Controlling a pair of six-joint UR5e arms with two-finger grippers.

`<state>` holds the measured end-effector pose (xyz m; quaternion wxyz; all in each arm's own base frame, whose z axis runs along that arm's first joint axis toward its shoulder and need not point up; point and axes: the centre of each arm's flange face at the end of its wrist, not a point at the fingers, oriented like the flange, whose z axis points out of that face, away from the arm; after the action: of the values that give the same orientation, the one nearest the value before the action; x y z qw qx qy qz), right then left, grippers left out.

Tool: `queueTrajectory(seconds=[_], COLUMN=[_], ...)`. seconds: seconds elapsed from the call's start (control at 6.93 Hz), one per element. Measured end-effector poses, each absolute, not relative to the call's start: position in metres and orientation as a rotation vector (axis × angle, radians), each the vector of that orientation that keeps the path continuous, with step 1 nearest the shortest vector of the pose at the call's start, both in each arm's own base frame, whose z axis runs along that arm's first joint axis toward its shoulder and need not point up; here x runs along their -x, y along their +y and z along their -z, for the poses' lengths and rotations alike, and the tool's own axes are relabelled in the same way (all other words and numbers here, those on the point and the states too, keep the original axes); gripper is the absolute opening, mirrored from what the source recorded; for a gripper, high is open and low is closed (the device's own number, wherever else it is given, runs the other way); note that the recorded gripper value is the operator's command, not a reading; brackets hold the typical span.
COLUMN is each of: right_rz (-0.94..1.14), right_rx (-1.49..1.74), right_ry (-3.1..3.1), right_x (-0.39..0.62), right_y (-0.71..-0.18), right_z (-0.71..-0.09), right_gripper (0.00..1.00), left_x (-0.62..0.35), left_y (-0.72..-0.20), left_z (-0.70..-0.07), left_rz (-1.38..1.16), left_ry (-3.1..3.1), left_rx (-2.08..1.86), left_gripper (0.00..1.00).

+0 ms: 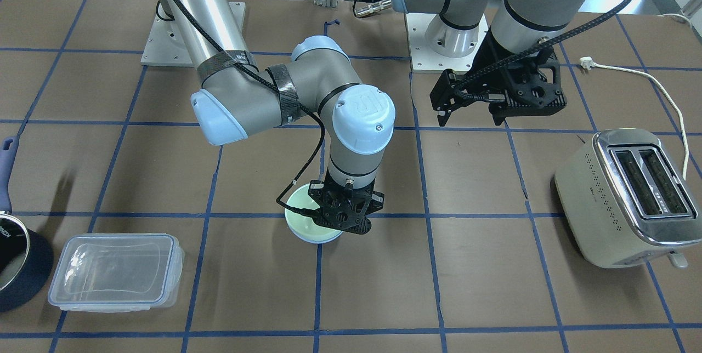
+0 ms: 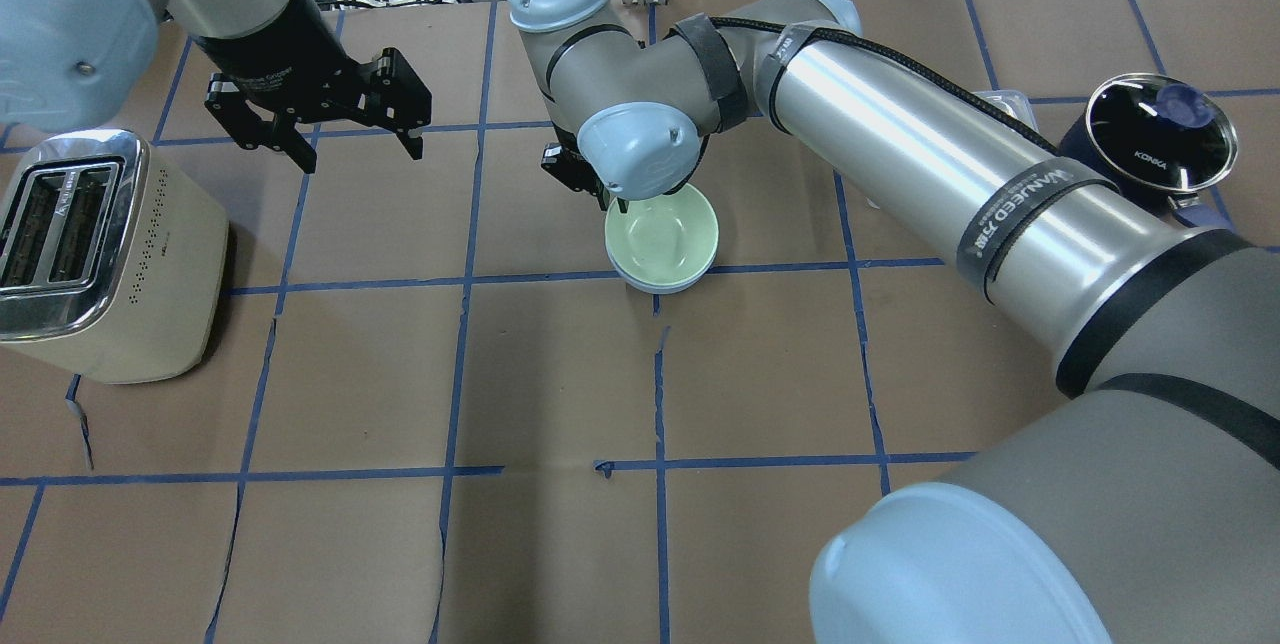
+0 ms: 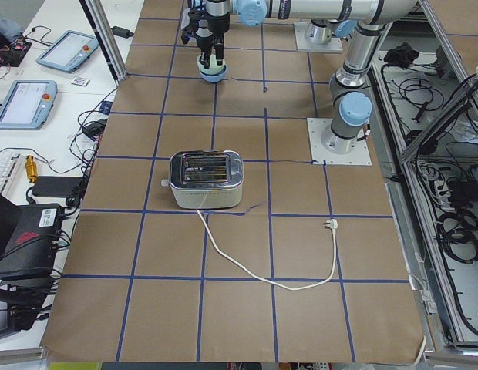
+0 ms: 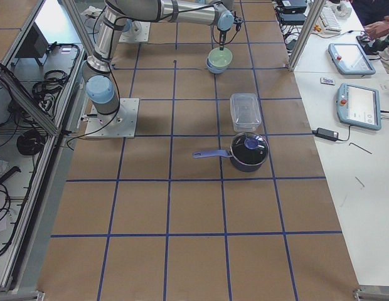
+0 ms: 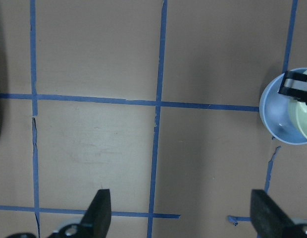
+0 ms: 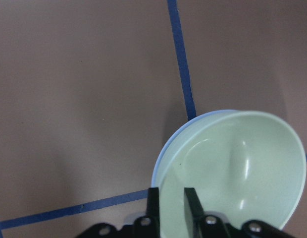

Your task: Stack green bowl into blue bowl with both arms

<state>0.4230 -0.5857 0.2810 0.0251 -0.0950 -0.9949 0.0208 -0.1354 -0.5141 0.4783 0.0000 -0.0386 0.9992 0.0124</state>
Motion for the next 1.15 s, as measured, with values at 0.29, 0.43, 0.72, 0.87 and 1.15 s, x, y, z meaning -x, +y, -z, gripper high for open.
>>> queueTrajectory(seconds=[0.29,0.43,0.72,0.87,1.15], right_rz=[-0.087,-0.107,-0.141,-0.144,-0.077], right_rx=[0.304,0.313,0.332,0.319,0.254], right_ry=[-3.08,-3.086,-3.088,-3.086,-3.073], right_x=[-0.419,-0.408,-0.354,-0.316,-0.241], right_y=[-0.589,-0.594,-0.614,-0.625,-0.63], right_z=[-0.29,-0.302,-0.334,-0.353,-0.389], right_gripper=[1.0,1.0,1.0,1.0,1.0], left_x=[0.135,0.135,0.135,0.134,0.134], left_y=[-0.512,-0.512,-0.512,-0.512,-0.512], left_z=[-0.479,-0.479,-0.478,-0.478,-0.478], left_rz=[-0.039,-0.04,-0.041,-0.041,-0.04], left_ry=[3.138,3.139,3.138,3.138,3.138], left_rx=[0.12,0.121,0.122,0.121,0.121], left_gripper=[1.0,1.0,1.0,1.0,1.0])
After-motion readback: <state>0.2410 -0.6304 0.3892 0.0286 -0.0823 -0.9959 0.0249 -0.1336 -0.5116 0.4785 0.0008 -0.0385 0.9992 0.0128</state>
